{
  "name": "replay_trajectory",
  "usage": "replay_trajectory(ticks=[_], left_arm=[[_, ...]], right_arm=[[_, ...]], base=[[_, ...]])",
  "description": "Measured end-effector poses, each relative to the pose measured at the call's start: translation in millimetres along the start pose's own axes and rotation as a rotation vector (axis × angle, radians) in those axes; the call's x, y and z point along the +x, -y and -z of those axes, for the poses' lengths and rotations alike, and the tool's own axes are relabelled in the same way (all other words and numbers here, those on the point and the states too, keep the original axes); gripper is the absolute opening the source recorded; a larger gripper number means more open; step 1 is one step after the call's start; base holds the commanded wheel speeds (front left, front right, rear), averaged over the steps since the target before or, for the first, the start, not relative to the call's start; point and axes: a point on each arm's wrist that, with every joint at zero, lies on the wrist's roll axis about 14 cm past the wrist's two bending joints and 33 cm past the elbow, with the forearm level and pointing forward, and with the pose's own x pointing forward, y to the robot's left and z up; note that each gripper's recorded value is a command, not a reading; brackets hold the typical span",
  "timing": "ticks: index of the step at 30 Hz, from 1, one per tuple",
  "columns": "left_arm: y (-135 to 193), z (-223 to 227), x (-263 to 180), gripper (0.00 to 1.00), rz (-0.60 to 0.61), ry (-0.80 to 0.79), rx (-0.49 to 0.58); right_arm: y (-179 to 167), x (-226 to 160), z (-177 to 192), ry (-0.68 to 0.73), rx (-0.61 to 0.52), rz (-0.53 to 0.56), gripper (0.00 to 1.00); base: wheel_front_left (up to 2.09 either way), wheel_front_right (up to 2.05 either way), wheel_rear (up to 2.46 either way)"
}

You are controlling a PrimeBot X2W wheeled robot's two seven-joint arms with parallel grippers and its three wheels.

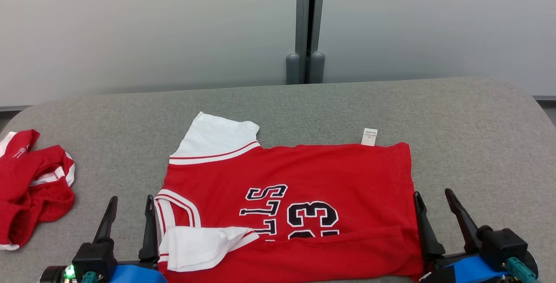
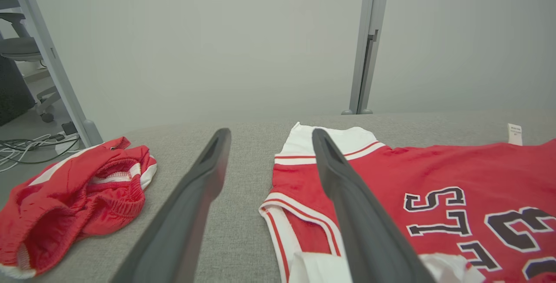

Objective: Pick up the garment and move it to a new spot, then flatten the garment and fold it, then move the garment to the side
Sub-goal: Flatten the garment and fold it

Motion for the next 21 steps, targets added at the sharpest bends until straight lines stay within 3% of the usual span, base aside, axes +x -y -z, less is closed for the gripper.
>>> replay_trajectory(ticks=[15, 21], left_arm=[[-2.7, 4.4, 0.9, 1.00, -0.005, -0.014, -0.007], [-6.3, -26.1, 37.2, 1.00, 0.015, 0.071, 0.006]], right_arm=[[4.4, -0.6, 6.6, -0.021, -0.003, 0.014, 1.00], [9.9, 25.2, -17.3, 0.047, -0.063, 0.008, 1.00]], base=[[0.00, 0.00, 0.00], [0.00, 0.00, 0.00]])
